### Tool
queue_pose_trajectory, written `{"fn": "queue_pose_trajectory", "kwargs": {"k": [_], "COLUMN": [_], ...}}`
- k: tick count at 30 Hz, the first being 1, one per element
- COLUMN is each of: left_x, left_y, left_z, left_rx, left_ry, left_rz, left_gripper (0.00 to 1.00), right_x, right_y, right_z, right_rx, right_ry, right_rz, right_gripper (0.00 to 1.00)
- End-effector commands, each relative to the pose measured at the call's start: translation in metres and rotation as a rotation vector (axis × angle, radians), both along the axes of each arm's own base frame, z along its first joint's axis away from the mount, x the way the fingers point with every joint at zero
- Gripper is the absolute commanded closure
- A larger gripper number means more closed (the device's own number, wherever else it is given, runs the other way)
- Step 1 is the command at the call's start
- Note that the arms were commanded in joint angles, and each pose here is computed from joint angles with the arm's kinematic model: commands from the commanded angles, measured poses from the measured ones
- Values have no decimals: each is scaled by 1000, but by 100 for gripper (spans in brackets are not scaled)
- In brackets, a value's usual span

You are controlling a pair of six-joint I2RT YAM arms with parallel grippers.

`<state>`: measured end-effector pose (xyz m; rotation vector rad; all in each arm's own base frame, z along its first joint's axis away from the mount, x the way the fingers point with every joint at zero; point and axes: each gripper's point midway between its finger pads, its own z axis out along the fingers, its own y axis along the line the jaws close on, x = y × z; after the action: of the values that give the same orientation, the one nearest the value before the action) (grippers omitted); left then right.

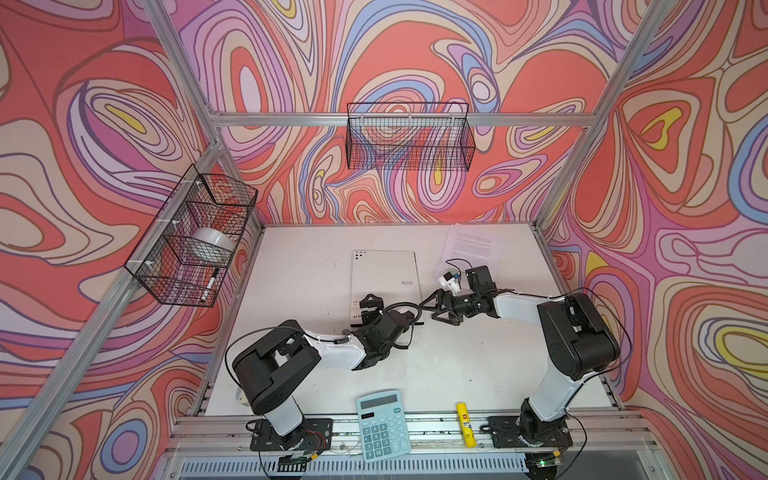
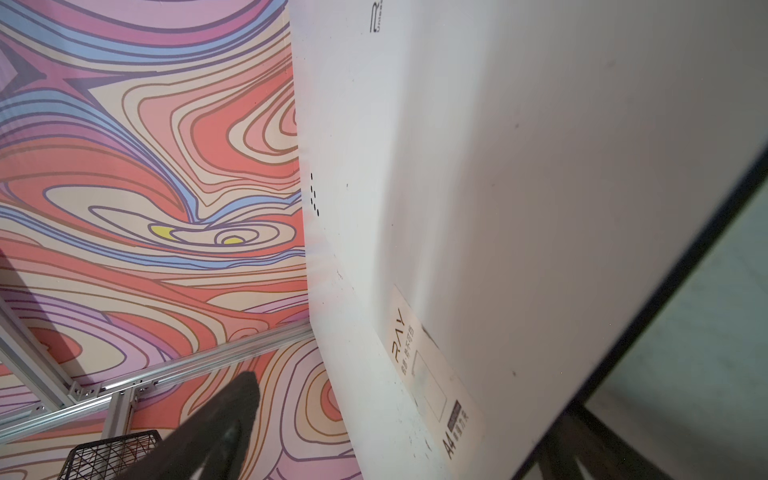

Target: Put the files into the folder

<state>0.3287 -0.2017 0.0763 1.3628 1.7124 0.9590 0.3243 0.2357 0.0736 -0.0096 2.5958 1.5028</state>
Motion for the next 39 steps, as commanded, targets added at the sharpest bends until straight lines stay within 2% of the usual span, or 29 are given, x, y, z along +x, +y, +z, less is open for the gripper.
{"fn": "queue_pose_trajectory", "kwargs": {"k": [1,22,29,33,39], "left_x": [7,7,-5,-13,-15], "left_y": [-2,3,4,7,24], "left_z": [8,8,-1,10,43], "left_rx": [-22,-35,4,-38,-192], "left_ry": [-26,-6,109,163,238], "left_rz": [31,52,25,-15,55], "left_gripper": [0,0,0,0,0], "right_x": [6,19,24,26,31], "right_y": [11,37,42,45,47], "right_z": [3,-4,4,6,13], "right_rx": [21,89,134,164,193], "right_ry": [-32,-13,-20,-18,-17], "right_rz": [34,82,87,91,83], "right_gripper": [2,2,2,2,2]}}
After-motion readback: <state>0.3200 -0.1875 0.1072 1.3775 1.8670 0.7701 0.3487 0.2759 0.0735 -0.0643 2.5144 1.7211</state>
